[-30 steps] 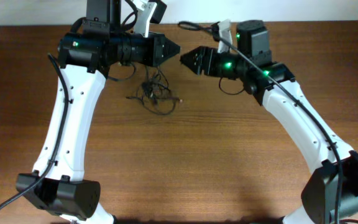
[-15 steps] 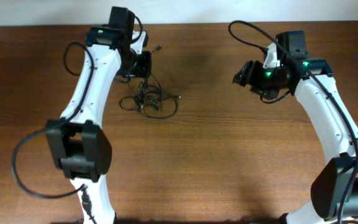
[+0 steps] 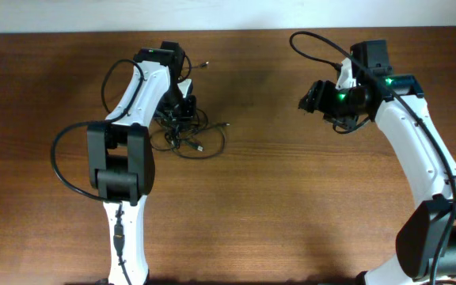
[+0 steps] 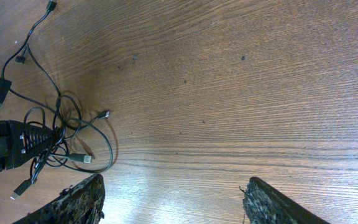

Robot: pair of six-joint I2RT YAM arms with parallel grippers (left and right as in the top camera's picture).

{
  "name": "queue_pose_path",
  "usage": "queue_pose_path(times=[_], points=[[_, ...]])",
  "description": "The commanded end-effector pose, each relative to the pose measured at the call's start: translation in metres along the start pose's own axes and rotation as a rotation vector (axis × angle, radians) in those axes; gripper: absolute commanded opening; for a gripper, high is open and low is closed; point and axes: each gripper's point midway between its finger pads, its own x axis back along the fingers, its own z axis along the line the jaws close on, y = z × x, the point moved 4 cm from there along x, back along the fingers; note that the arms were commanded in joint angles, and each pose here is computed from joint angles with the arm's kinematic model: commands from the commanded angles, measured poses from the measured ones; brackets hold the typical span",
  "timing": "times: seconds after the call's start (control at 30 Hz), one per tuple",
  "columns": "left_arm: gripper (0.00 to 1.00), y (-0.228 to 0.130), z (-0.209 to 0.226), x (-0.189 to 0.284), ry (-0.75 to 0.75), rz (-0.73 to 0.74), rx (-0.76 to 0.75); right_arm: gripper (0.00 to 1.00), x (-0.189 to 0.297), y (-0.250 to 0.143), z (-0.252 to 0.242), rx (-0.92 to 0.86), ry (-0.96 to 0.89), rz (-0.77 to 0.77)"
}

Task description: Untangle cables

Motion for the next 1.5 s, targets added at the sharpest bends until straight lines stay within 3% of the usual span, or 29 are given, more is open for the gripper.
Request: queue_pose_path(times=[0.0,0.03,0.1,0.17,0.23,0.33,0.47,0.57,0.67,0.77,0.87,1.0,1.1,1.17,1.23,1.33,1.47], points=[[0.23,0.002,0.002,-0.011,0.031,0.014,-0.014,0.73,0.003,0.001,0.0,0.016,-0.008,-0.01],[0.0,0.003,-0.001,-0.011,0.027,0.006,-0.019,0.73,0.003,0.0,0.001,0.016,-0.005,-0.009],[0.0,0.006,-0.02,-0.006,-0.087,-0.012,-0.084,0.73,0.003,-0.001,0.003,0.02,0.014,-0.001],[0.0,0.015,-0.065,0.033,-0.403,-0.118,-0.292,0.73,0.004,-0.004,0.015,0.08,0.099,0.025],[0.0,0.023,-0.102,0.096,-0.666,-0.281,-0.437,0.73,0.007,-0.007,0.033,0.148,0.235,0.054],[0.0,0.018,-0.128,0.179,-0.819,-0.44,-0.544,0.73,0.017,-0.006,0.061,0.216,0.448,0.061],[0.0,0.002,-0.134,0.221,-0.82,-0.493,-0.583,0.73,0.026,0.005,0.081,0.21,0.569,0.025],[0.0,-0.003,-0.149,0.217,-0.797,-0.478,-0.612,0.73,0.027,0.01,0.094,0.188,0.591,-0.003],[0.0,0.002,-0.153,0.198,-0.61,-0.459,-0.576,0.76,0.03,0.015,0.119,0.181,0.655,-0.037],[0.0,0.003,-0.157,0.197,-0.588,-0.464,-0.57,0.76,0.03,0.013,0.127,0.176,0.668,-0.039],[0.0,0.008,-0.159,0.2,-0.602,-0.478,-0.537,0.75,0.0,-0.006,0.112,0.063,0.423,-0.012],[0.0,0.005,-0.167,0.207,-0.682,-0.483,-0.56,0.7,-0.026,-0.017,0.111,0.009,0.315,0.001],[0.0,0.003,-0.17,0.21,-0.722,-0.483,-0.57,0.54,-0.041,-0.015,0.105,-0.035,0.265,-0.004],[0.0,0.008,-0.164,0.215,-0.734,-0.497,-0.539,0.35,-0.044,-0.014,0.102,-0.039,0.25,-0.01],[0.0,0.015,-0.153,0.223,-0.772,-0.53,-0.523,0.04,-0.044,-0.012,0.1,-0.038,0.242,-0.019],[0.0,0.032,-0.113,0.226,-0.707,-0.585,-0.443,0.04,-0.035,-0.006,0.087,-0.001,0.253,-0.01],[0.0,0.055,-0.028,0.217,-0.439,-0.637,-0.254,0.04,0.021,0.007,0.042,0.053,0.198,-0.061]])
